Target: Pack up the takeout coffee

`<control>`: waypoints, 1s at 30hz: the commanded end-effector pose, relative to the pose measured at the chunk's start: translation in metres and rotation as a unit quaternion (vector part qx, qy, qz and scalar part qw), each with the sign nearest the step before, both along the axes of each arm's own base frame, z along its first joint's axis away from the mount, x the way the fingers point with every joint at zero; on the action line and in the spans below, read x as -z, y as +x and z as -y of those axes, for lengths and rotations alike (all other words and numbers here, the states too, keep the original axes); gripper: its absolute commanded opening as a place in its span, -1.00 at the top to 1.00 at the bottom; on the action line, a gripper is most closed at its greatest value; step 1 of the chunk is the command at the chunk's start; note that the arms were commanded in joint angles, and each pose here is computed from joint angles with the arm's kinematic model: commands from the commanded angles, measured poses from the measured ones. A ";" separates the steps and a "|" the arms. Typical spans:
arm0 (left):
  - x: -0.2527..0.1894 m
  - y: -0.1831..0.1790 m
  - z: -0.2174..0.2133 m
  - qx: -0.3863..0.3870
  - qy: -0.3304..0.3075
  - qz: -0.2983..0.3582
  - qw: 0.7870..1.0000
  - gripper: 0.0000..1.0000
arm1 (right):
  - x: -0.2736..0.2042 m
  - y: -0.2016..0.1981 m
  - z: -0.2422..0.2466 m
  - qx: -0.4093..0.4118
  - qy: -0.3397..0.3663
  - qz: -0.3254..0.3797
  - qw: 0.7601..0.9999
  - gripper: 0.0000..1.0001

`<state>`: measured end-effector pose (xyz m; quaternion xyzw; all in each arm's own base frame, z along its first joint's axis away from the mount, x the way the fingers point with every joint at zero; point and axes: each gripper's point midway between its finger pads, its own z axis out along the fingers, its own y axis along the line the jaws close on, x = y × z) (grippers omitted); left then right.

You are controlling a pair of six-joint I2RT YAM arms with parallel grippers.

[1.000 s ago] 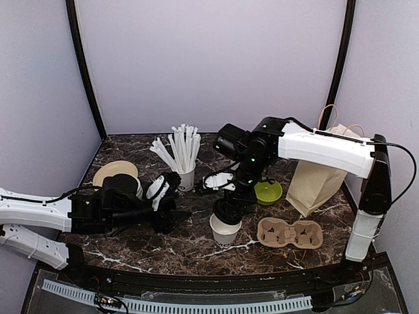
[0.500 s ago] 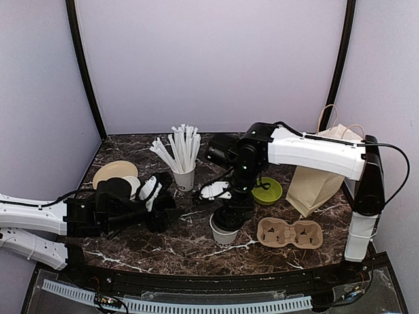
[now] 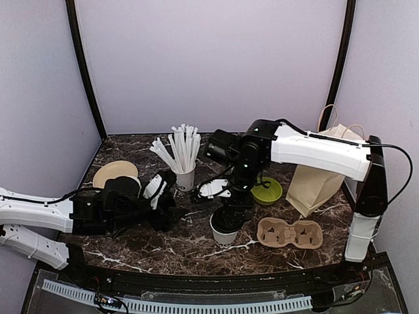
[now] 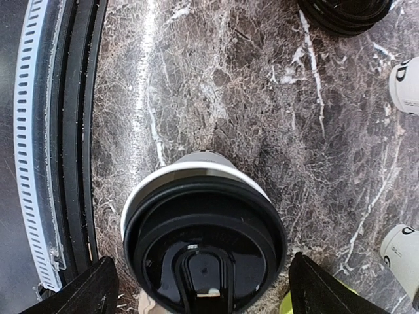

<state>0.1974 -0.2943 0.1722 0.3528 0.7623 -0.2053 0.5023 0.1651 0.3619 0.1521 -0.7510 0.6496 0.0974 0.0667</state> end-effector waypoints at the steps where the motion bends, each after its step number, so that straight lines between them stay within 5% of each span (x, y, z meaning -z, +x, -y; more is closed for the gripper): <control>1: -0.016 0.009 0.021 -0.016 -0.028 -0.041 0.999 -0.56 | -0.039 -0.004 0.010 0.003 0.046 0.014 0.999 -0.82; 9: -0.012 0.006 0.052 -0.033 -0.028 -0.179 0.983 -0.38 | -0.055 0.032 0.049 0.114 0.121 -0.015 0.986 -0.53; 16: 0.004 -0.008 0.069 -0.037 -0.084 -0.341 0.936 -0.28 | -0.034 0.030 0.052 0.179 0.179 -0.105 0.962 -0.21; 30: 0.026 -0.026 0.080 -0.023 -0.102 -0.435 0.894 -0.19 | -0.005 0.052 0.055 0.202 0.157 -0.071 0.964 0.18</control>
